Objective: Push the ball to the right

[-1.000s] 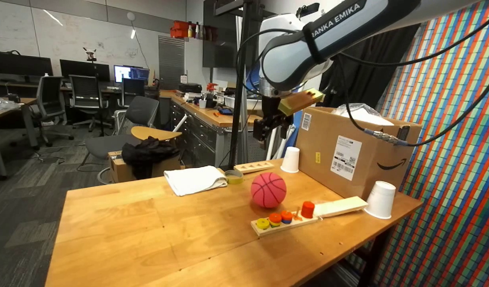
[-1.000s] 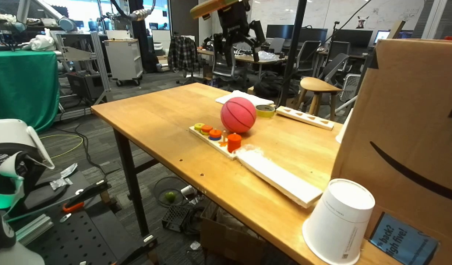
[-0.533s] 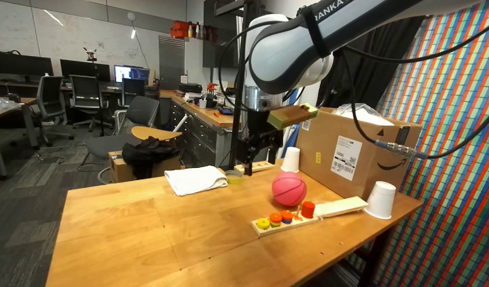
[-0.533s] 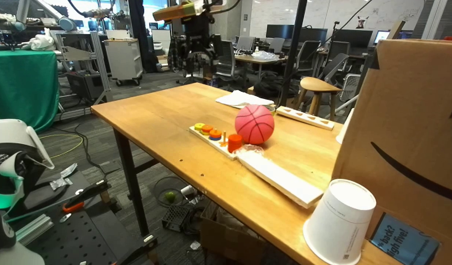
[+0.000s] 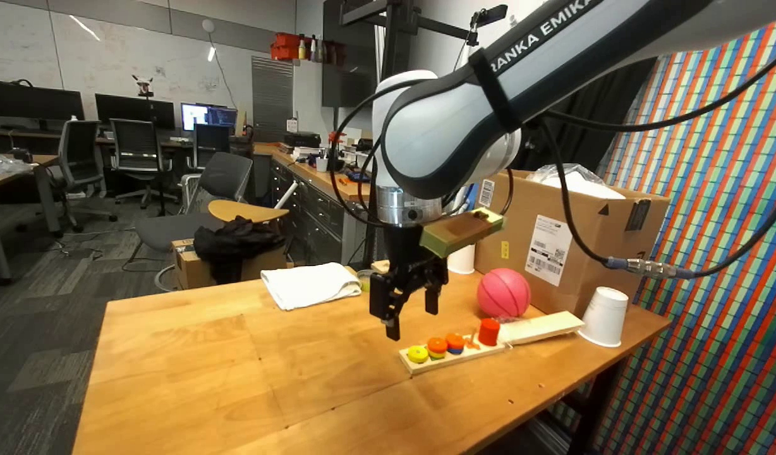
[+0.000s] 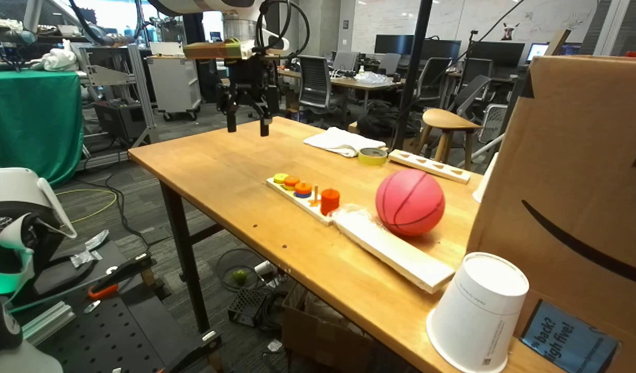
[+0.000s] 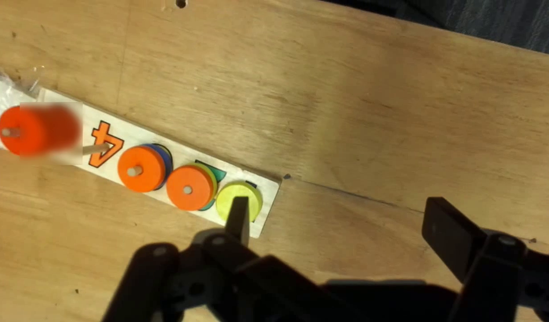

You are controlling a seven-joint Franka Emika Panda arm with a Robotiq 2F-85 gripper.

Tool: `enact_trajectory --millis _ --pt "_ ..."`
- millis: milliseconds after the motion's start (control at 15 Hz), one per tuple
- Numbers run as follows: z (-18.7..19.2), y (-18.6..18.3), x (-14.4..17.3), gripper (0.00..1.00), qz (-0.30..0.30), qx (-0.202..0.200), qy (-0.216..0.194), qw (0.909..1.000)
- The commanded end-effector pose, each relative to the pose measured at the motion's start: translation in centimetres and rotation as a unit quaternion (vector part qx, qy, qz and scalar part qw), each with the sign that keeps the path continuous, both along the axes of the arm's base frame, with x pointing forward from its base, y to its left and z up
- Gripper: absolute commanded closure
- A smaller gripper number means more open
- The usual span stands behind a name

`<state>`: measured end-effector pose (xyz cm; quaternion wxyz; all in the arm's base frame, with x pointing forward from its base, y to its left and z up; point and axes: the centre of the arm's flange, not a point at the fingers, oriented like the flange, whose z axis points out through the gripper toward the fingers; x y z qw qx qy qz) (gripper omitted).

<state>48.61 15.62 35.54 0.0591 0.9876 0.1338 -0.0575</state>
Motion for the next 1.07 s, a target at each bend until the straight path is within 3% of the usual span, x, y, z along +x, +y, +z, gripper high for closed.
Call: enact_trajectory --millis 0,533,1000 --pt "0.0 -2.3 1.1 0.00 -0.032 -0.002 0.003 0.9995" --pt "-0.6 -9.2 4.1 0.00 -0.119 0.001 0.010 0.9928" --pt "-1.8 -9.9 3.5 0.00 -0.128 -0.001 0.012 0.9917"
